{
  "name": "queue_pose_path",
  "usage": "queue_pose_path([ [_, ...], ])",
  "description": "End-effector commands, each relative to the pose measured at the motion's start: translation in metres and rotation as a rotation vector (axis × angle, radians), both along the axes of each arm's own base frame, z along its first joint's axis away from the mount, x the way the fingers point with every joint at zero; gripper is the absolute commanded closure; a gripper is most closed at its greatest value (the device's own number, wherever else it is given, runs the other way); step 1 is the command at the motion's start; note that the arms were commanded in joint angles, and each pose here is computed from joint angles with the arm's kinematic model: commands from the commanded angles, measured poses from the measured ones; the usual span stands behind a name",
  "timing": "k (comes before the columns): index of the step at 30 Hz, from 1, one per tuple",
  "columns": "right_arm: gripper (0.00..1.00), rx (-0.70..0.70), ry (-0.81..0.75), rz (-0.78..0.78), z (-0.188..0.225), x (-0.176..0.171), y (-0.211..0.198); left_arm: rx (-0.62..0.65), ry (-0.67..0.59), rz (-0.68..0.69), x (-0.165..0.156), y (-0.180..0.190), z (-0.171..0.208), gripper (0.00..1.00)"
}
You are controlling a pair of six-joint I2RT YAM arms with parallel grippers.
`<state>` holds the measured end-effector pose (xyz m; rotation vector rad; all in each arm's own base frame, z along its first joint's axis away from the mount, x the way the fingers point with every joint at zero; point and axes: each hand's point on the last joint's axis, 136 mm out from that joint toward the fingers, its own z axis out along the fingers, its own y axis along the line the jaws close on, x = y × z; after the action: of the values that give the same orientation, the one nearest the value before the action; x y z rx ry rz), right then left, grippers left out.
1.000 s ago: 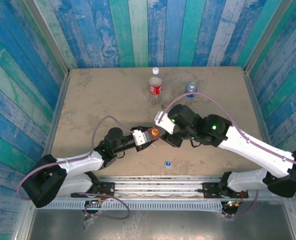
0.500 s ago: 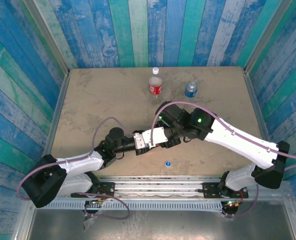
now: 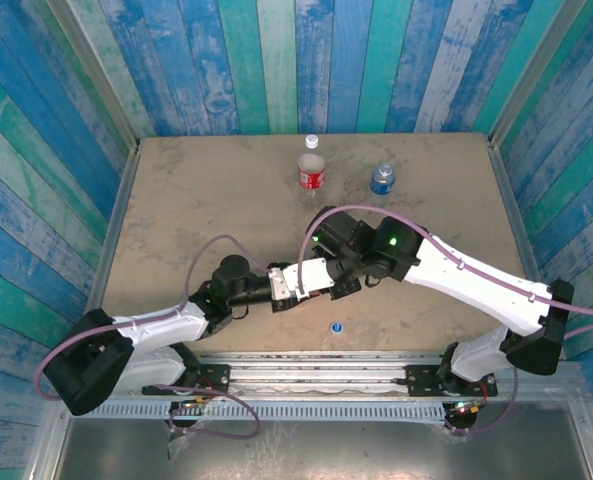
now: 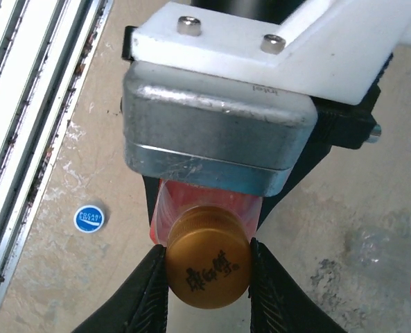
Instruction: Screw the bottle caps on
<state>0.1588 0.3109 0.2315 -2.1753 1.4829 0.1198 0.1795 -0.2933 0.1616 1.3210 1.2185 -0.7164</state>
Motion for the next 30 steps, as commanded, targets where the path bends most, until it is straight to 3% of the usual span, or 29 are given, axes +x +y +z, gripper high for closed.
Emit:
queue_pose_path([
  [1, 0.89, 0.156, 0.033, -0.406, 0.008, 0.027, 0.007, -0.039, -0.052, 0.064, 0.014, 0.0, 0.021, 0.46],
  [3, 0.99, 0.33, 0.026, -0.776, 0.022, 0.059, 0.001, -0.039, -0.067, 0.105, 0.021, 0.003, 0.021, 0.46],
  [6, 0.99, 0.519, 0.188, -1.191, 0.026, 0.066, -0.013, -0.014, -0.081, 0.124, 0.024, 0.005, 0.018, 0.46],
  [9, 1.0, 0.612, 0.378, -1.389, 0.016, 0.058, -0.018, -0.013, -0.085, 0.119, 0.023, 0.004, 0.019, 0.46],
  [11, 0.97, 0.608, 0.441, -1.387, 0.015, 0.054, -0.017, -0.01, -0.082, 0.107, 0.022, 0.003, 0.018, 0.46],
  [12, 0.93, 0.591, 0.437, -1.337, 0.017, 0.052, -0.015, -0.006, -0.075, 0.099, 0.022, 0.002, 0.017, 0.46],
  [16, 0.61, 0.465, 0.374, -0.952, 0.023, 0.026, -0.009, -0.001, -0.064, 0.072, 0.017, 0.0, 0.015, 0.46],
  [18, 0.52, 0.416, 0.327, -0.788, 0.023, 0.014, -0.013, 0.002, -0.056, 0.051, 0.015, -0.002, 0.014, 0.46],
  [24, 0.51, 0.258, 0.098, -0.21, 0.02, -0.019, -0.028, -0.006, -0.05, -0.003, 0.006, -0.005, 0.016, 0.46],
  [27, 0.51, 0.171, -0.061, -0.072, 0.015, -0.009, -0.034, 0.014, -0.046, -0.004, 0.006, -0.005, 0.011, 0.47],
  [30, 0.51, 0.105, -0.124, -0.003, 0.012, -0.001, -0.03, 0.034, -0.039, -0.003, 0.007, -0.005, 0.006, 0.47],
])
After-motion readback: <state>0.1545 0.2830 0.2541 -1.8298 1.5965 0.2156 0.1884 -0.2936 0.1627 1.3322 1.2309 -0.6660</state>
